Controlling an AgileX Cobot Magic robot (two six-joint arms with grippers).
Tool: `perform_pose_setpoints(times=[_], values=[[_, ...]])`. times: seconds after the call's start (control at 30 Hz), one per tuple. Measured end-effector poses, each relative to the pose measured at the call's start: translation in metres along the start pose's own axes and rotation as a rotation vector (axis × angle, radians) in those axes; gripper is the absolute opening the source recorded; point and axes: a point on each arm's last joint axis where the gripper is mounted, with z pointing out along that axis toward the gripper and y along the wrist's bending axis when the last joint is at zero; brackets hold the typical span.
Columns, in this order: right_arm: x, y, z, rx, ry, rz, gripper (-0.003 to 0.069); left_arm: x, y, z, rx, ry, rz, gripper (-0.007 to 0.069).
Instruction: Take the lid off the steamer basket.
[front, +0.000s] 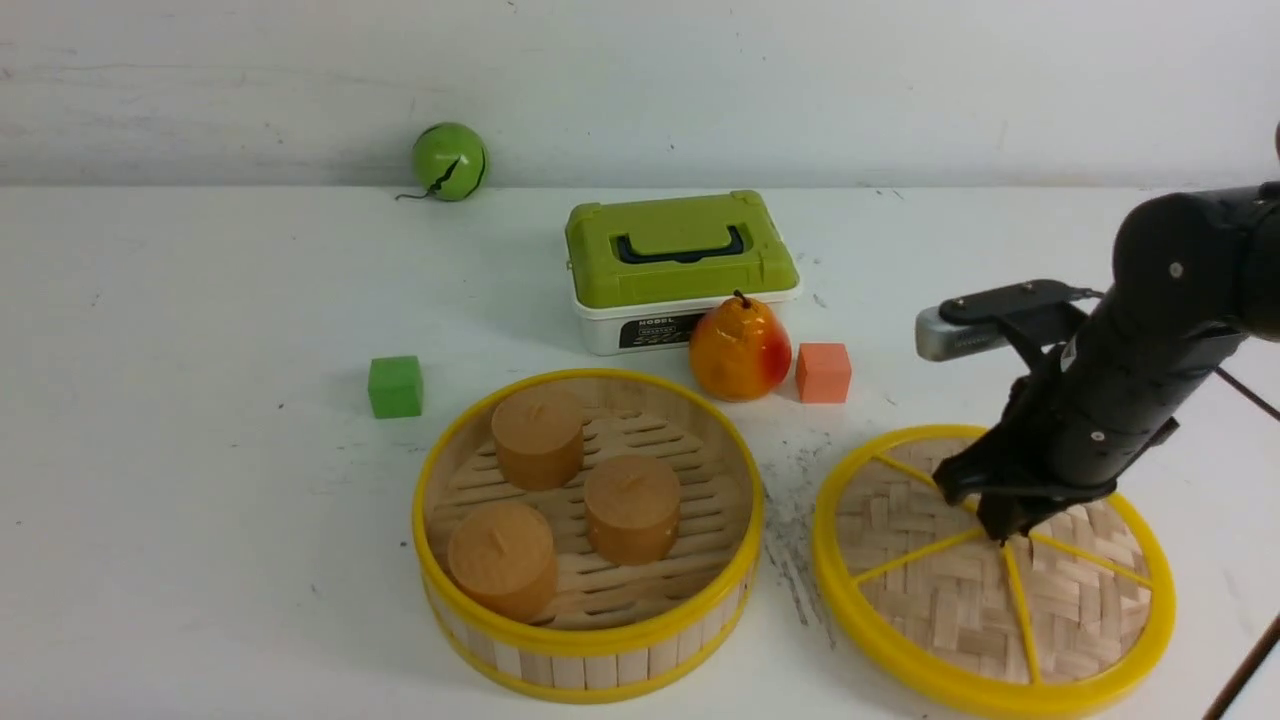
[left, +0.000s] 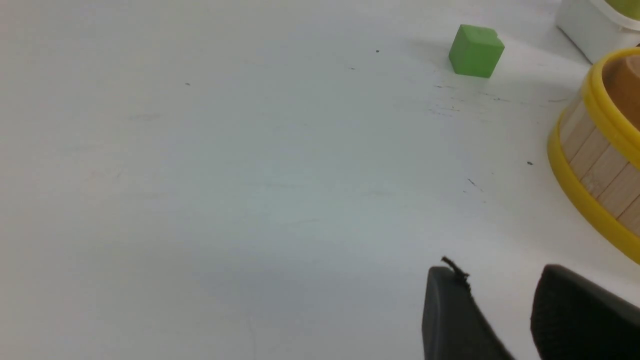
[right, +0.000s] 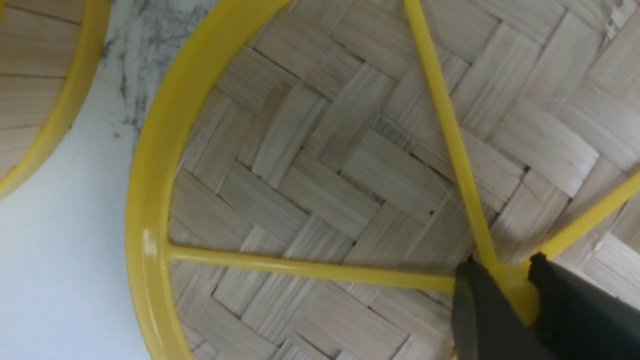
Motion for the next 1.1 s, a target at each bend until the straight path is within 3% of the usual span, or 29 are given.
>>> perform_pose_setpoints(times=[0.13,0.37,0.5,0.7,0.9,1.1], values=[[-0.002,0.000,0.003,0.002,-0.015,0.001,0.0141,0.000,0.000,0.000,0.000,0.000,0.000,0.0239],[0.000,0.001,-0.005,-0.004,-0.012,0.003,0.0290,0.000,0.000,0.000,0.000,0.000,0.000,0.0239],[0.004,0.006,-0.040,-0.024,-0.080,0.009,0.0299,0.000,0.000,0.000,0.000,0.000,0.000,0.0239],[0.019,0.017,-0.124,-0.076,-0.320,0.000,0.0223,0.000,0.000,0.000,0.000,0.000,0.000,0.0239],[0.073,0.031,-0.226,-0.135,-0.649,-0.049,0.0085,0.000,0.000,0.000,0.000,0.000,0.000,0.0239],[0.135,0.034,-0.257,-0.136,-0.858,-0.057,0.0020,0.000,0.000,0.000,0.000,0.000,0.000,0.0239]])
